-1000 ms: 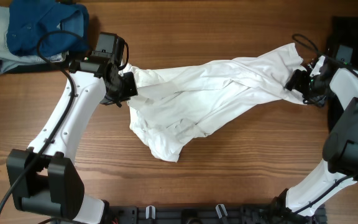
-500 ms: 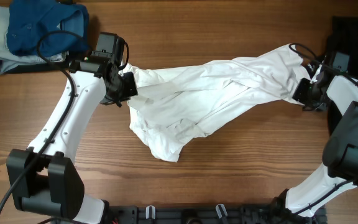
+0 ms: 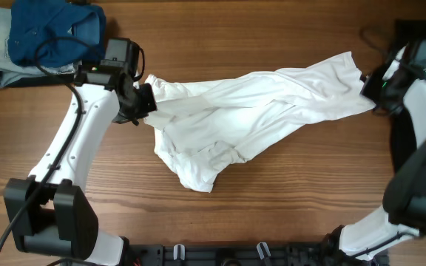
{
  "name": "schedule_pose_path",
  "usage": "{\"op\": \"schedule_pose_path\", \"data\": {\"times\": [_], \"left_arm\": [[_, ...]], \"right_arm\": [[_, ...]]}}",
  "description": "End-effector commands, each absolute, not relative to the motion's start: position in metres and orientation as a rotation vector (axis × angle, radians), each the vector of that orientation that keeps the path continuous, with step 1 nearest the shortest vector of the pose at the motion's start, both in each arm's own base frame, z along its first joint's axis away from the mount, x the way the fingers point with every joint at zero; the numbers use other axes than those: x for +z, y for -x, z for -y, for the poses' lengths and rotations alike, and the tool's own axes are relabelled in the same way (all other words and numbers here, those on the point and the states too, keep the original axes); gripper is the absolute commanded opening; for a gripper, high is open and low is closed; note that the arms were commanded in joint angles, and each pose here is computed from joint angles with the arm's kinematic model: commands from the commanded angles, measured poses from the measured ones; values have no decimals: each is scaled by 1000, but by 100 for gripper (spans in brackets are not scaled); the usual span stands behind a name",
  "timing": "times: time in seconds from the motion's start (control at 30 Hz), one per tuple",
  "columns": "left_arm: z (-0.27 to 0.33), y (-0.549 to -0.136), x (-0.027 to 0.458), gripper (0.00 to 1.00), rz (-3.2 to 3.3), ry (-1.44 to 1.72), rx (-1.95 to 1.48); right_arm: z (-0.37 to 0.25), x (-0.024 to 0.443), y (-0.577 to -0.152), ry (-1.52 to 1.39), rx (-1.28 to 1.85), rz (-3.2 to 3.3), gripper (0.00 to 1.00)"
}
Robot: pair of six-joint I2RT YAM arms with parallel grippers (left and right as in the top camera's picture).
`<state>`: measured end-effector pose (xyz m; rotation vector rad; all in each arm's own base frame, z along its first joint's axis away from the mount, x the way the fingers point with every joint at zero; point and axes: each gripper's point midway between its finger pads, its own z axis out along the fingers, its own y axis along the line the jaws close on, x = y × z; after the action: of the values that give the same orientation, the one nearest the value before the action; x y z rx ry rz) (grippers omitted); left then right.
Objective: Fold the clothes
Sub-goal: 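Lift the shirt high between both grippers, stretching it across the table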
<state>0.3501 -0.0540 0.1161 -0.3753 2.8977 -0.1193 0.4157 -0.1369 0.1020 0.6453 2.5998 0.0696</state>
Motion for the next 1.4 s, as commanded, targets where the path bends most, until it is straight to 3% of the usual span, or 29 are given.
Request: {"op": "schedule_pose_path", "data": {"times": [0.0,0.33,0.6,0.9,1.37], "left_arm": [[43,-358,144,4,-2780,415,-125],[31,-372,158,4,-2684,420,-49],[9,-401,251,4,-2434,400,-20],[-2,-392,395,4,-2149,293,-27],[-10,-293,546,4,-1811,193,-6]], "right_arm": [[129,183,-455,-485,170,-2379,4],[124,224,-497,-369,169,-2172,4],[112,279,-474,-336,158,-2113,4],[90,392,-398,-263,86,-1912,4],[48,520,-240,-218,-7,-1557,4]]}}
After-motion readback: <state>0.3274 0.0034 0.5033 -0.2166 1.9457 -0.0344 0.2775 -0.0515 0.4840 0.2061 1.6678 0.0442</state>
